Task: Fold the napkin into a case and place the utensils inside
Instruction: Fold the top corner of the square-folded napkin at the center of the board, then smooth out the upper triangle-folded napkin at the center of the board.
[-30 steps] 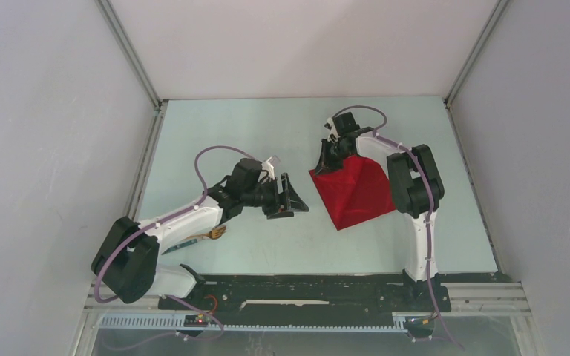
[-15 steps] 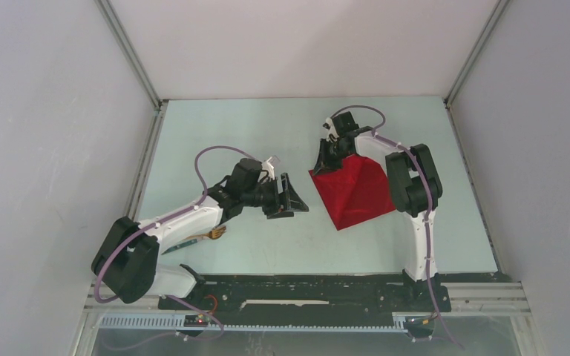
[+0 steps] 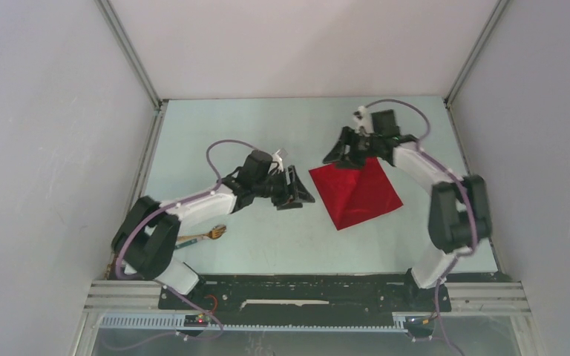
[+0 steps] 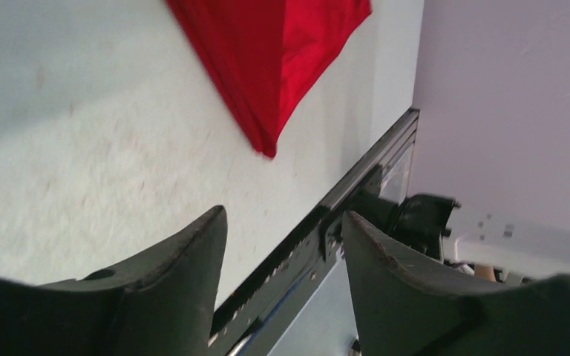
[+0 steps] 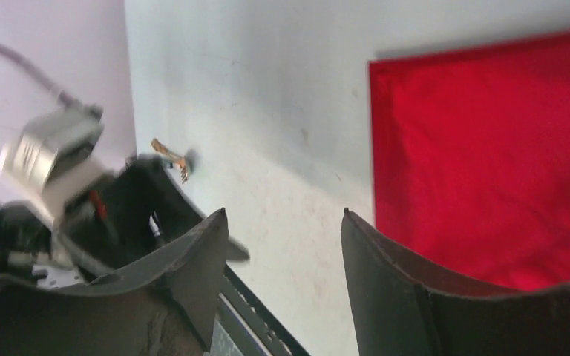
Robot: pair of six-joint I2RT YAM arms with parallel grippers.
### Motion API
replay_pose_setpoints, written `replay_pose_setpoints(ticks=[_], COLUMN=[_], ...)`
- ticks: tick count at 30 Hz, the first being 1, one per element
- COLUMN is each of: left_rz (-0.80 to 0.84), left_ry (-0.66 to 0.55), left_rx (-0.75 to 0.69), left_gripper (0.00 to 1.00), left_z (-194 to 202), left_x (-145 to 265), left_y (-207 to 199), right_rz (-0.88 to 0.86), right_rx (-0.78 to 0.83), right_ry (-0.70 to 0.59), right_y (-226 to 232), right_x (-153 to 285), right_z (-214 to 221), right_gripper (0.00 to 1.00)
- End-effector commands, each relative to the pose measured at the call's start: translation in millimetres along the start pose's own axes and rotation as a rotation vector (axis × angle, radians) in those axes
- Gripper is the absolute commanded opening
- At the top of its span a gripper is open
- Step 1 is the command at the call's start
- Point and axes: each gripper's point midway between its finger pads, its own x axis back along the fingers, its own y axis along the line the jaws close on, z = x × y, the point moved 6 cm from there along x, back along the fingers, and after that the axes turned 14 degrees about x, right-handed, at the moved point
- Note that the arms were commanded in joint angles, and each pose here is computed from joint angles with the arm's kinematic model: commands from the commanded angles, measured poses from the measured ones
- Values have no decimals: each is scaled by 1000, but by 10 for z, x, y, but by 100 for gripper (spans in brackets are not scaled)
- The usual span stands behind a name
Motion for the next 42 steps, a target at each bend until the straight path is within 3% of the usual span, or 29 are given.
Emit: replay_pose_setpoints(ticks=[1, 6, 9, 16, 26, 42], left_rz=[121, 128, 125, 38, -118, -146], left_ry=[-54, -47, -27, -40, -27, -10], left_rx=[-13, -1, -6, -37, -37, -6], left_gripper=[56, 34, 28, 8, 2, 0], left_z=[-392, -670, -804, -1034, -1161, -1179], left_x=[-323, -834, -1123, -1463, -1552, -1620], left_y=[-421, -552, -574, -441, 34, 268], right_rz=[-64, -27, -44, -195, -250, -305], right_rx=[-122, -206, -213, -177, -222, -262], right_ry=[-166, -230, -237, -154, -75, 11], right_y=[-293, -652, -710, -504, -515, -449], right_x=[472, 700, 732, 399, 131, -97], right_z=[264, 598, 717, 846, 978, 1140], right_gripper=[64, 57, 54, 46, 41, 38])
